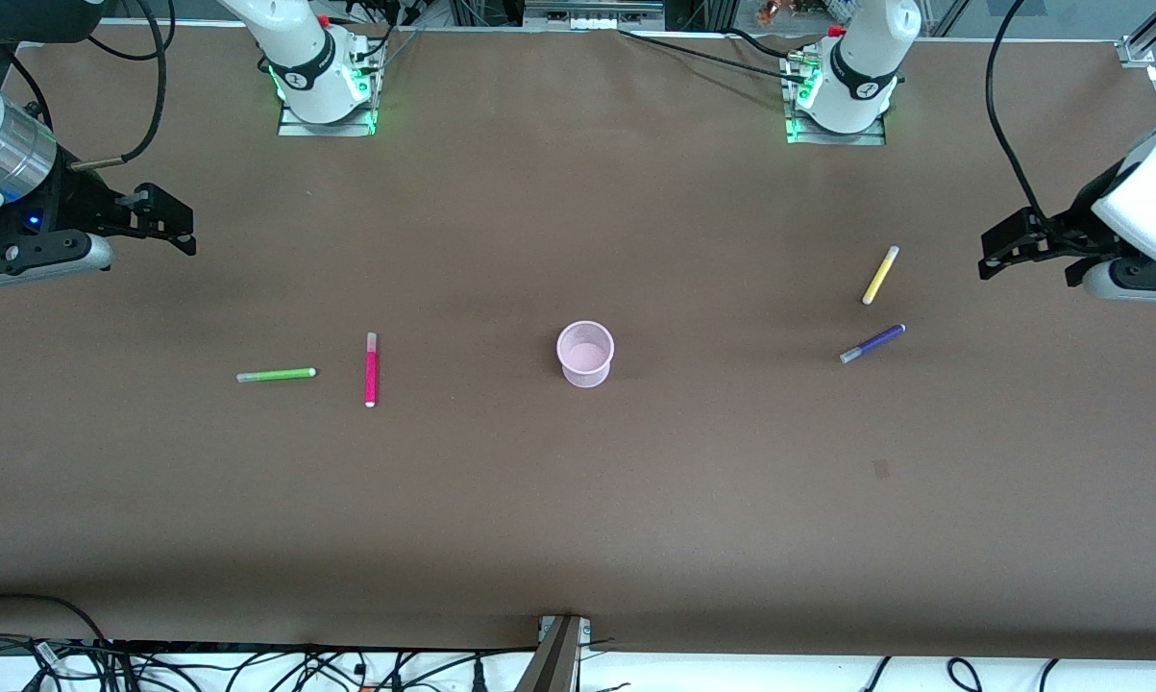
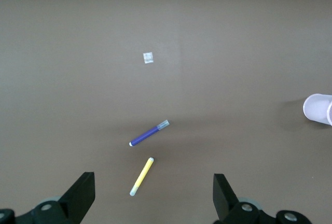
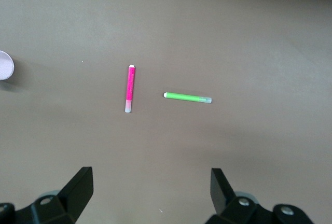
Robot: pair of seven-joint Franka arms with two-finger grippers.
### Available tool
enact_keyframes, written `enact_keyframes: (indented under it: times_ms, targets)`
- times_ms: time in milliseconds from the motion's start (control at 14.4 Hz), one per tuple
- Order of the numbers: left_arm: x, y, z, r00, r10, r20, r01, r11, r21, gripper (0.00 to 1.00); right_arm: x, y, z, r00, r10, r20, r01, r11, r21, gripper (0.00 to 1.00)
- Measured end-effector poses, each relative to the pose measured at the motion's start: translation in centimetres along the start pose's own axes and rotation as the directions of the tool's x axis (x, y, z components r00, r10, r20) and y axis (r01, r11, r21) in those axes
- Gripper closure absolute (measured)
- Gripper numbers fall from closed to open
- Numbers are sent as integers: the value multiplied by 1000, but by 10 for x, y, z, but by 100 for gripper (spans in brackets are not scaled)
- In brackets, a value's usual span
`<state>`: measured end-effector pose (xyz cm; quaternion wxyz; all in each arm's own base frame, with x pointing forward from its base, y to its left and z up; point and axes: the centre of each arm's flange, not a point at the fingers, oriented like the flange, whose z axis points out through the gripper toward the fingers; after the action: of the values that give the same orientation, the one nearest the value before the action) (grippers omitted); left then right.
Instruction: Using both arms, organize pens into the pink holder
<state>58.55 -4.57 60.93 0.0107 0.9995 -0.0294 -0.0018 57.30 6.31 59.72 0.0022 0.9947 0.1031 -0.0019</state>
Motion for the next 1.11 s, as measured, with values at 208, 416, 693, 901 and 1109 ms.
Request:
enact_keyframes:
  times_ms: [208,416,693,901,1109]
  targets:
    - [0,7,2,1000,22,6,-22,1000,-1,0,0,0,0,1000,0,1,0,1000,0,0]
    - [0,6,2,996,94,5,-94,996,-1,0,0,0,0,1000,0,3,0,1000,0,0]
    - [1,-1,3,972,234,10,-234,972,-3,0,-1,0,0,1000,0,3,0,1000,0,0]
    - [1,-11,8,939,342,27,-341,940,-10,0,-1,0,0,1000,0,4,0,1000,0,0]
    - [-3,-39,20,884,463,69,-461,886,-41,0,-1,0,0,1000,0,7,0,1000,1,0]
